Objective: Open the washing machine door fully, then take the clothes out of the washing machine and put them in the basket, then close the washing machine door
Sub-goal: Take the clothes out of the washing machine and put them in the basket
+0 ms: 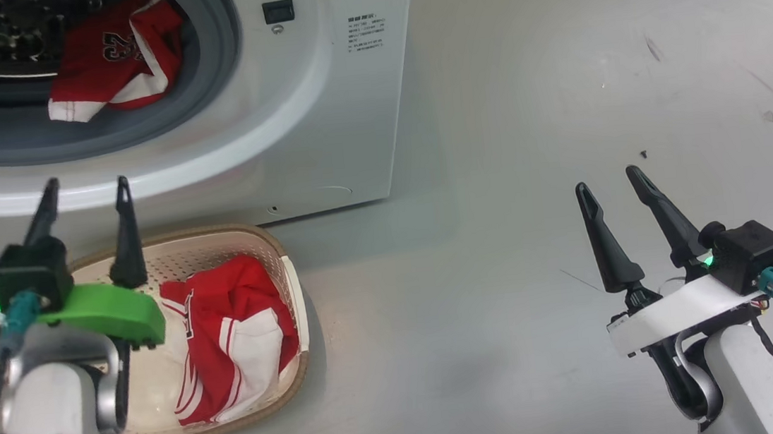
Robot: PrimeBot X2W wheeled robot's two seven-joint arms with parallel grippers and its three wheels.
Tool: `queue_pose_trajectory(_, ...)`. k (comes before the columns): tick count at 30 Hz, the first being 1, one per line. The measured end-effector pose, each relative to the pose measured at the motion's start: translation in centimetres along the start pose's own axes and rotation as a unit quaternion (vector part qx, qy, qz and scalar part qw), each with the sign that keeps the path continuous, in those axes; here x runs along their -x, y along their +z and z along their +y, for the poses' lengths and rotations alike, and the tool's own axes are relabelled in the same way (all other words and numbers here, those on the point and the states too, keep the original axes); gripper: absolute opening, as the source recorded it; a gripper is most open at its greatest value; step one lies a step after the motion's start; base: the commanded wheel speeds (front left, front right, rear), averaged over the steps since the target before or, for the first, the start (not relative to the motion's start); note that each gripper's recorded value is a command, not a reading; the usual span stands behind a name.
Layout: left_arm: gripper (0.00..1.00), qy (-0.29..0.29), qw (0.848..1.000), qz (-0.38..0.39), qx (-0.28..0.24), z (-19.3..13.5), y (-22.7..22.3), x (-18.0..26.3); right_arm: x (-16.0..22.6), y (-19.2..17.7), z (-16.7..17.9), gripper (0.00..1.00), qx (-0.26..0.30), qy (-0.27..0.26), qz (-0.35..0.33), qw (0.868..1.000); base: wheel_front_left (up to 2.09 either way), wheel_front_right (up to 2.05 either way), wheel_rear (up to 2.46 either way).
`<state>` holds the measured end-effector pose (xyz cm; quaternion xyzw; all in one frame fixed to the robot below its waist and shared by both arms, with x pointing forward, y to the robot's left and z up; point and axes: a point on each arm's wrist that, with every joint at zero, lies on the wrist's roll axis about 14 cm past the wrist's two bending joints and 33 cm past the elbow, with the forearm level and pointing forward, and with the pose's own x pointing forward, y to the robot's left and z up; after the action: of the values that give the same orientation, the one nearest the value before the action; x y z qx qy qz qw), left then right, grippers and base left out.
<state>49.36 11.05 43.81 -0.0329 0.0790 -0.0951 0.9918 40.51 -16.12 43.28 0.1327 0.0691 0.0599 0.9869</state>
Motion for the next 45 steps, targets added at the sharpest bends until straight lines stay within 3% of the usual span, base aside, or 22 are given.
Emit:
queue_pose_trajectory(9,1.00,0.017,0.999,0.028,0.044,0.9,0.0,-7.2,-1.3,-1.5,-2.1,1.00,0.001,-0.024,0.020,1.000,0.00,0.00,0.00)
queue_pose_trajectory(19,1.00,-0.002,0.996,0.090,0.024,0.3,-2.6,-12.9,-2.0,-2.2,-4.0,1.00,0.012,-0.048,0.030,0.998,0.00,0.00,0.00)
queue_pose_trajectory(22,1.00,-0.009,0.993,0.116,-0.007,0.1,-4.0,-13.8,-1.9,-2.4,-4.4,1.00,0.016,-0.053,0.034,0.998,0.00,0.00,0.00)
queue_pose_trajectory(29,1.00,-0.015,0.986,0.167,-0.018,-0.4,-6.6,-15.4,-1.7,-2.9,-5.0,1.00,0.019,-0.062,0.044,0.997,0.00,0.00,0.00)
queue_pose_trajectory(45,1.00,0.016,0.975,0.219,0.020,0.2,-8.3,-18.2,-1.4,-3.6,-5.4,1.00,0.023,-0.070,0.056,0.996,0.00,0.00,0.00)
